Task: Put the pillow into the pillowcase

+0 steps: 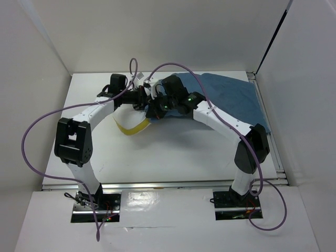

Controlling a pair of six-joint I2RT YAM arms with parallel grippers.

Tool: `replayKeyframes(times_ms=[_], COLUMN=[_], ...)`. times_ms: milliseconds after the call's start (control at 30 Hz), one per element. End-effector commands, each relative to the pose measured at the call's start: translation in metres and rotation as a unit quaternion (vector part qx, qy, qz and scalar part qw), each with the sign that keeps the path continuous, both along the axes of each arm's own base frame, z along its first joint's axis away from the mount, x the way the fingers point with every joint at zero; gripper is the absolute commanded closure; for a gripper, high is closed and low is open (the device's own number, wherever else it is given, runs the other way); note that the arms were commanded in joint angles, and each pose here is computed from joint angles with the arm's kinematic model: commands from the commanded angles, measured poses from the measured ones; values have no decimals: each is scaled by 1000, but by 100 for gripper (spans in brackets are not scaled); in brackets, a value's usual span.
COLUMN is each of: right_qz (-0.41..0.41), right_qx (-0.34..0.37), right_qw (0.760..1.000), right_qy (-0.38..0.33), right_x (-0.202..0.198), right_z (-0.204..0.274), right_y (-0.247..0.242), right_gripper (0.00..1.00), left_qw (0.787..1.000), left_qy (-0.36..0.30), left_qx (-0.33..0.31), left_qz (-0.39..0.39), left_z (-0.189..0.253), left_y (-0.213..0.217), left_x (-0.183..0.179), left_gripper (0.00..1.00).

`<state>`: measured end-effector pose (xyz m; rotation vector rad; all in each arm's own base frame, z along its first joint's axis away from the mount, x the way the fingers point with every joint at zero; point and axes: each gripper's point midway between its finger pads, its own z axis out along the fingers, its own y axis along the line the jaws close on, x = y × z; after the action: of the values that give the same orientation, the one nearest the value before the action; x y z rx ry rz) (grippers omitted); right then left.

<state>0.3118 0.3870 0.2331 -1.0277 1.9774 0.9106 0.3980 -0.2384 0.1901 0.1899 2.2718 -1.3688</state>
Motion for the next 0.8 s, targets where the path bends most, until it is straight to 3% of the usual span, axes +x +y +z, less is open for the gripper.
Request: replayKeyframes(times_ms=[0, 33, 267, 367, 433, 500, 533, 567, 667, 767], right_qz=[57, 59, 39, 18, 10, 10, 6, 4, 0, -3], right_qx=[45, 38, -20, -36, -43, -51, -55, -55, -64, -67], right_qw=[997, 997, 999, 999, 999, 999, 998, 998, 998, 998], right_qy=[-33, -32, -22, -22, -19, -11, -5, -1, 9, 17], right_x=[-29, -32, -44, -45, -48, -56, -57, -62, -68, -72], right_z=[38, 37, 17, 16, 17, 11, 8, 10, 1, -2], right_y=[15, 12, -19, -35, -46, -53, -59, -63, -74, -77], right_gripper=[100, 100, 100, 100, 100, 100, 100, 100, 100, 100], left_qw=[1000, 1000, 986, 969, 954, 942, 938, 934, 928, 922], left_qy=[-20, -13, -10, -28, -54, -79, -97, -110, -141, -148], left_qx=[0, 14, 157, 229, 272, 295, 306, 310, 315, 327], left_qz=[1, 11, 57, 92, 117, 135, 131, 139, 139, 147], left_z=[5, -2, -38, -42, -39, -27, -23, -12, 14, 25], left_y=[0, 7, 45, 74, 93, 106, 109, 115, 117, 123], left_x=[10, 11, 8, 10, 7, 4, 5, 9, 12, 15], left_gripper=[81, 76, 63, 58, 46, 38, 26, 23, 16, 15])
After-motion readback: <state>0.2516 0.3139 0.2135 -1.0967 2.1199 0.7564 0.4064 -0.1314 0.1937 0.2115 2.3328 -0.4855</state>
